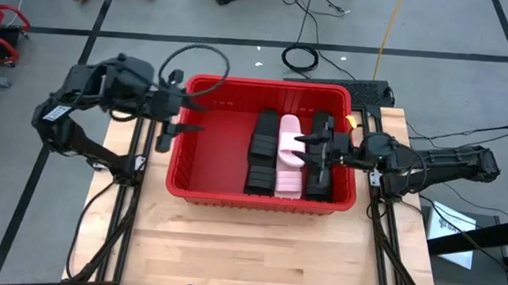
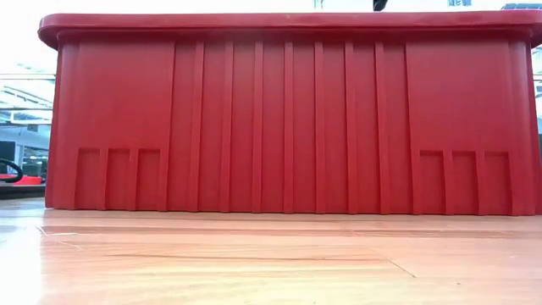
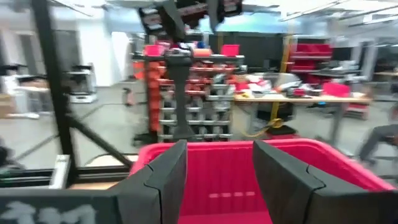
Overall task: Pick and place slides into bin
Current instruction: Return to Home Position
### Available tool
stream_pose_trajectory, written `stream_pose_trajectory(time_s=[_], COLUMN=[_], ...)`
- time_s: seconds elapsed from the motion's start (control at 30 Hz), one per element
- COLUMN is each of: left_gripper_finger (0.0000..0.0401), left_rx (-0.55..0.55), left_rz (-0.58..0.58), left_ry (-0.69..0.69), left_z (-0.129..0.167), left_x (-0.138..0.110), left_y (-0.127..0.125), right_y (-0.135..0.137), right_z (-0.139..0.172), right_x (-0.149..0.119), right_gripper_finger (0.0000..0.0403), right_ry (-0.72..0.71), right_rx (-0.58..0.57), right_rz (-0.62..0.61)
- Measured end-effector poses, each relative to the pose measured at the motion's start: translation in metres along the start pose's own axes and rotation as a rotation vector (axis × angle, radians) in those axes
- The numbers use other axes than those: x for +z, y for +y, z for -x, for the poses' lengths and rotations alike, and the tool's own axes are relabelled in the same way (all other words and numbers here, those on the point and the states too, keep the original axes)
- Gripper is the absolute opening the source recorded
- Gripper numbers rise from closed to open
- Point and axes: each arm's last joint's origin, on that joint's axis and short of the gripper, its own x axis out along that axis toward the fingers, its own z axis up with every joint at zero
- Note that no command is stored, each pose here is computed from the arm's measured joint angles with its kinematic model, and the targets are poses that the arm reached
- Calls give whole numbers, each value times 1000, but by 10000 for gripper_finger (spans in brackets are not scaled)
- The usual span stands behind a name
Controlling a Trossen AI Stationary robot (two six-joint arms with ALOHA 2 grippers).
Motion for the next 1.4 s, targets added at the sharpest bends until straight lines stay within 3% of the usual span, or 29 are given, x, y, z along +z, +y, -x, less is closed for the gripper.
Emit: stream_pose_trajectory(time_s=[0.13, 0.27, 0.33, 0.57, 0.73, 1.17, 1.4], left_gripper_finger=[198, 198, 198, 198, 198, 198, 198], left_rx=[46, 65, 72, 53, 39, -12, 17], left_rz=[44, 53, 110, 143, 134, 134, 139], left_ry=[-29, -110, -157, -146, -239, -383, -493], left_z=[15, 22, 24, 13, -3, -11, 8], left_x=[-23, -52, -64, -112, -139, -184, -202], left_y=[-7, -15, -18, -33, -44, -64, -66], right_y=[2, 2, 2, 6, 8, 14, 13], right_z=[8, 16, 20, 31, 41, 45, 50], right_x=[5, 12, 15, 23, 29, 29, 15], right_gripper_finger=[171, 171, 171, 171, 171, 171, 171], right_ry=[-5, -32, -47, -80, -114, -101, -169], right_rx=[99, 136, 156, 209, 231, 267, 269], right_rz=[-25, -62, -86, -99, -78, -69, -83])
